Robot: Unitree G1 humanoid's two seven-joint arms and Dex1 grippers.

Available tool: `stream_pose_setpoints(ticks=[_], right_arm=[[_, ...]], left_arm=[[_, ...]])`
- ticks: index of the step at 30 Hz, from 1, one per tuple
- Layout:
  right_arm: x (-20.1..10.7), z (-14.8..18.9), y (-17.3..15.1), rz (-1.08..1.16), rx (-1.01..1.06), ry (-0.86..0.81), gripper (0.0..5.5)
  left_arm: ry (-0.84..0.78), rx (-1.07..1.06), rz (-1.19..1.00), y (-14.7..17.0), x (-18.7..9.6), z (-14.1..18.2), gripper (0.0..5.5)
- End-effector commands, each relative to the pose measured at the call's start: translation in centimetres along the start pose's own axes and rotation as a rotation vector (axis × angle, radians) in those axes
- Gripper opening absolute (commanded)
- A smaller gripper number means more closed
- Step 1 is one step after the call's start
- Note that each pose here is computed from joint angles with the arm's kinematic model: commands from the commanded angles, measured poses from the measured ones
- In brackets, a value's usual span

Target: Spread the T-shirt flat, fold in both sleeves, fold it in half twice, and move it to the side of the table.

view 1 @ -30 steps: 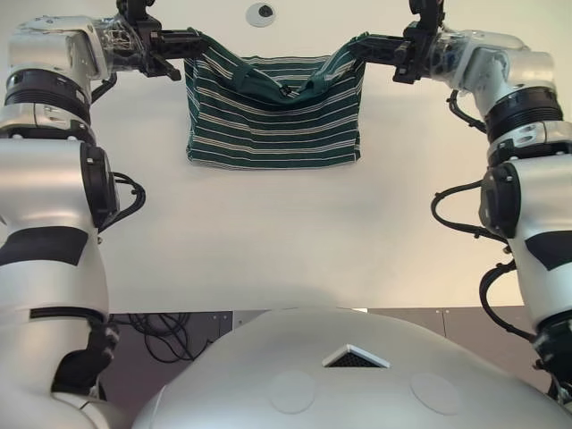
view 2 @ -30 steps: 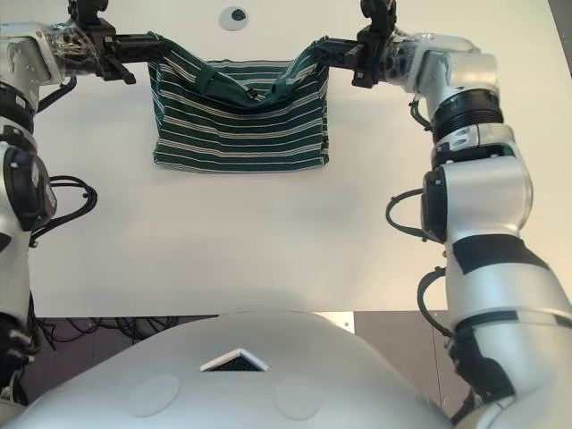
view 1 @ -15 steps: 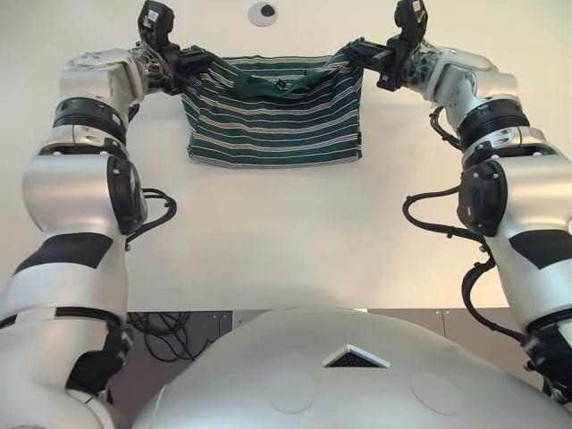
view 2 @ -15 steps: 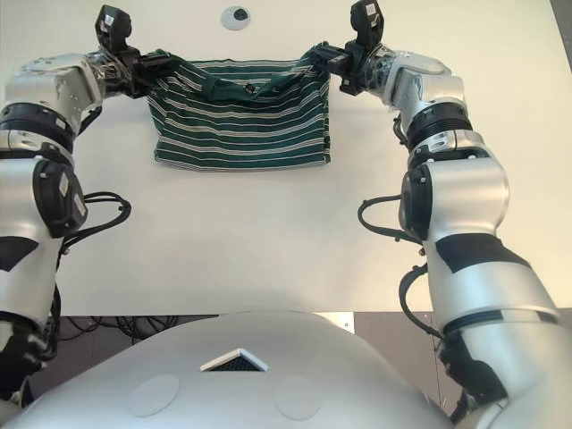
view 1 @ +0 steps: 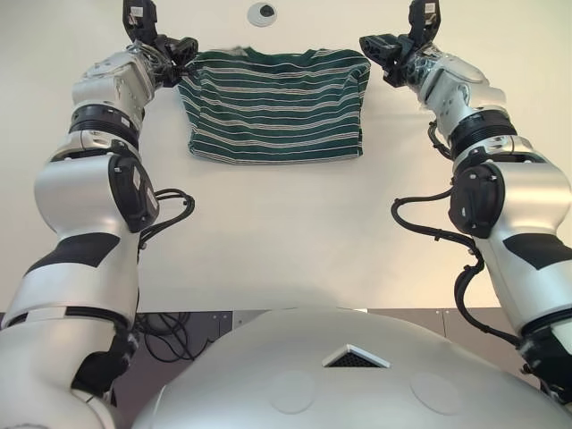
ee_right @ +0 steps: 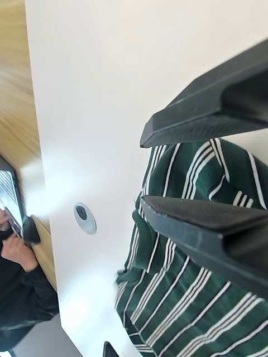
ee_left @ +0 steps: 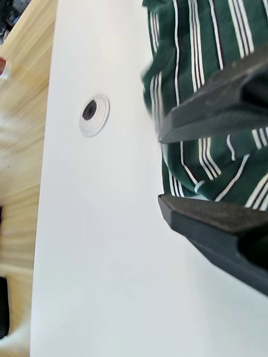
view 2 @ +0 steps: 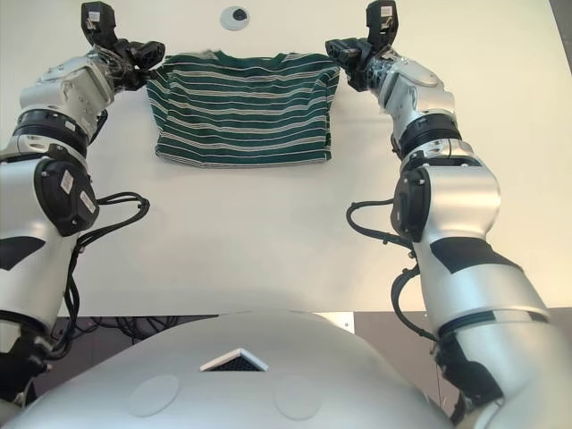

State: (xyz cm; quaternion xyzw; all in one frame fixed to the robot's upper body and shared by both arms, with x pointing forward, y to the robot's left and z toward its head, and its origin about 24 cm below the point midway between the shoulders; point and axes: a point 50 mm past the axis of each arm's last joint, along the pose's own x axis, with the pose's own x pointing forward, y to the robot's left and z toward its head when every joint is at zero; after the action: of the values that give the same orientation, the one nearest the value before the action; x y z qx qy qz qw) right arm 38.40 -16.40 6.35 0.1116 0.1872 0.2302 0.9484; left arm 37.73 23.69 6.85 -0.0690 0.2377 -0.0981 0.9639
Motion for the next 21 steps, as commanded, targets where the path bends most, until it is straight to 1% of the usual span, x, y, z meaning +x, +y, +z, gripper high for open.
stream_pose_setpoints(ticks=[1, 2, 3, 5, 8, 10, 12, 14, 16, 18, 21], right_arm=[[-0.1, -0.6, -0.3, -0.024, -0.012, -0.001, 1.55], [-0.4, -0.4, -0.6, -0.033, -0.039, -0.008, 1.55], [-0.7, -0.3, -1.0, -0.02, -0.116, 0.004, 1.55], [-1.5, -0.1, -1.8, 0.001, -0.177, 0.008, 1.55], [-3.3, 0.5, -3.6, -0.007, -0.152, -0.055, 1.55], [-4.5, 0.5, -4.6, -0.015, -0.134, -0.093, 1.55], [-5.4, 0.3, -5.2, -0.036, -0.137, -0.113, 1.55], [-6.1, 0.4, -5.5, -0.059, -0.13, -0.141, 1.55], [-6.2, 0.9, -5.1, -0.046, -0.134, -0.164, 1.55], [-6.1, 1.2, -4.5, -0.024, -0.144, -0.169, 1.55], [-6.2, 0.8, -3.8, -0.004, -0.138, -0.149, 1.55]], left_arm=[[-0.017, 0.004, 0.009, 0.0, 0.0, -0.3, 2.37], [-0.051, 0.005, -0.007, 0.0, 0.0, 0.4, 2.42], [-0.108, 0.023, -0.084, -0.4, -0.2, 1.7, 2.67], [-0.185, 0.073, -0.265, -1.5, -0.6, 3.5, 2.9], [-0.226, 0.159, -0.501, -3.6, -1.3, 4.7, 2.95], [-0.242, 0.194, -0.618, -5.9, -2.1, 4.5, 2.95], [-0.217, 0.253, -0.728, -9.1, -3.1, 2.9, 2.95], [-0.169, 0.288, -0.821, -12.5, -4.0, 0.2, 2.95], [-0.094, 0.275, -0.839, -15.1, -4.5, -3.5, 2.95], [-0.045, 0.28, -0.852, -17.3, -5.6, -6.8, 2.95], [-0.039, 0.232, -0.869, -19.5, -6.5, -8.7, 2.95]])
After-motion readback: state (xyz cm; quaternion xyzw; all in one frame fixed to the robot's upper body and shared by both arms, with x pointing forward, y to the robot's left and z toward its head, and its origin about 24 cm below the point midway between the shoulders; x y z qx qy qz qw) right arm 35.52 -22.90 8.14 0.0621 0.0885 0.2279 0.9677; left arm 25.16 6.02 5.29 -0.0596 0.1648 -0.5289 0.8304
